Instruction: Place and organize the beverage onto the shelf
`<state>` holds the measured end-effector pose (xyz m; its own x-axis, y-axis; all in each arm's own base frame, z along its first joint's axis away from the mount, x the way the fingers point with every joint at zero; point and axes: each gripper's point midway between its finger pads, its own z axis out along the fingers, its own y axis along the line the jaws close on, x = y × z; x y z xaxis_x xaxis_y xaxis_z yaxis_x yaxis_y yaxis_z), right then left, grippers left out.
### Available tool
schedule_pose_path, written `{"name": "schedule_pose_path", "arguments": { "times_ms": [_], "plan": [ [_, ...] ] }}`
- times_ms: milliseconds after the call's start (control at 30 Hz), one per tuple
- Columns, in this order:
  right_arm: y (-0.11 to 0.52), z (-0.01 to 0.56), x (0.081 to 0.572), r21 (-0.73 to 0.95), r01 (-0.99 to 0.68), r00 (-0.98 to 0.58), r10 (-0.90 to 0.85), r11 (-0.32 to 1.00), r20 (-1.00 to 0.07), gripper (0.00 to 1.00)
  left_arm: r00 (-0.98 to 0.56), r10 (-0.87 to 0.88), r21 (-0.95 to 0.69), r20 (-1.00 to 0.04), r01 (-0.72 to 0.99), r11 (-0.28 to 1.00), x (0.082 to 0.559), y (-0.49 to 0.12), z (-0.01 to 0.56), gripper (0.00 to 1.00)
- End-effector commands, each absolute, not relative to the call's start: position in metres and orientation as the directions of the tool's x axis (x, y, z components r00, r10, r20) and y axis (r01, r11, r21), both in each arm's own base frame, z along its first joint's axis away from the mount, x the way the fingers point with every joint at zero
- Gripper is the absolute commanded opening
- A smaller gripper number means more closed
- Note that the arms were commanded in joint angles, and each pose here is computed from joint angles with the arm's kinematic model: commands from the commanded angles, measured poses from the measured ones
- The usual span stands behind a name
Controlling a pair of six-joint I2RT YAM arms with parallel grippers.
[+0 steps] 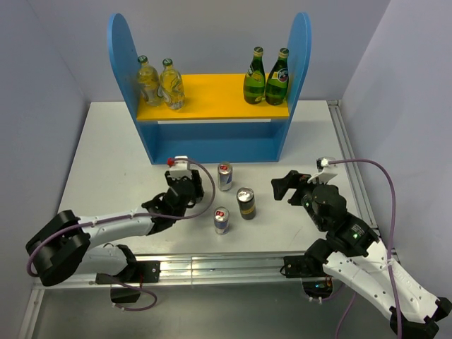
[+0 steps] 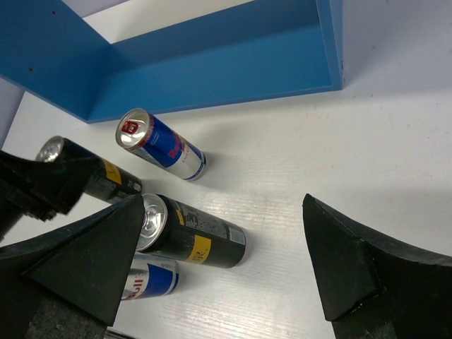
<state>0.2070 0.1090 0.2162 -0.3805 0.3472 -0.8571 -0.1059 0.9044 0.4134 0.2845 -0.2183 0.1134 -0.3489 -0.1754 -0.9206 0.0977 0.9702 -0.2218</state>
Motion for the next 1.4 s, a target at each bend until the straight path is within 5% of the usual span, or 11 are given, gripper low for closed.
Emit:
{"name": "schedule_pose_path", "arguments": {
  "times_ms": [0,567,1200,1367],
  "plan": [
    [0.111,0.225,0.209,0.427,-0.127,-0.346,0.364,0.895,-0.865,1.0,-0.21,-0.284,-0.298,-0.935,0.037,0.954,0.313,-0.197,0.172,0.0],
    [0.113,0.225,0.209,0.428,-0.139,-0.345,0.362,0.893,-0.866,1.0,-0.019,-0.322,-0.317,-0.947,-0.129,0.94,0.42,-0.124,0.219,0.0],
    [0.119,0.219,0.21,0.415,-0.145,-0.376,0.338,0.898,-0.863,1.0,-0.013,-0.261,-0.25,-0.965,-0.246,0.937,0.492,-0.104,0.191,0.01],
    [0.119,0.218,0.21,0.414,-0.146,-0.377,0.336,0.899,-0.863,1.0,-0.029,-0.247,-0.232,-0.968,-0.258,0.938,0.496,-0.103,0.185,0.11]
  ]
}}
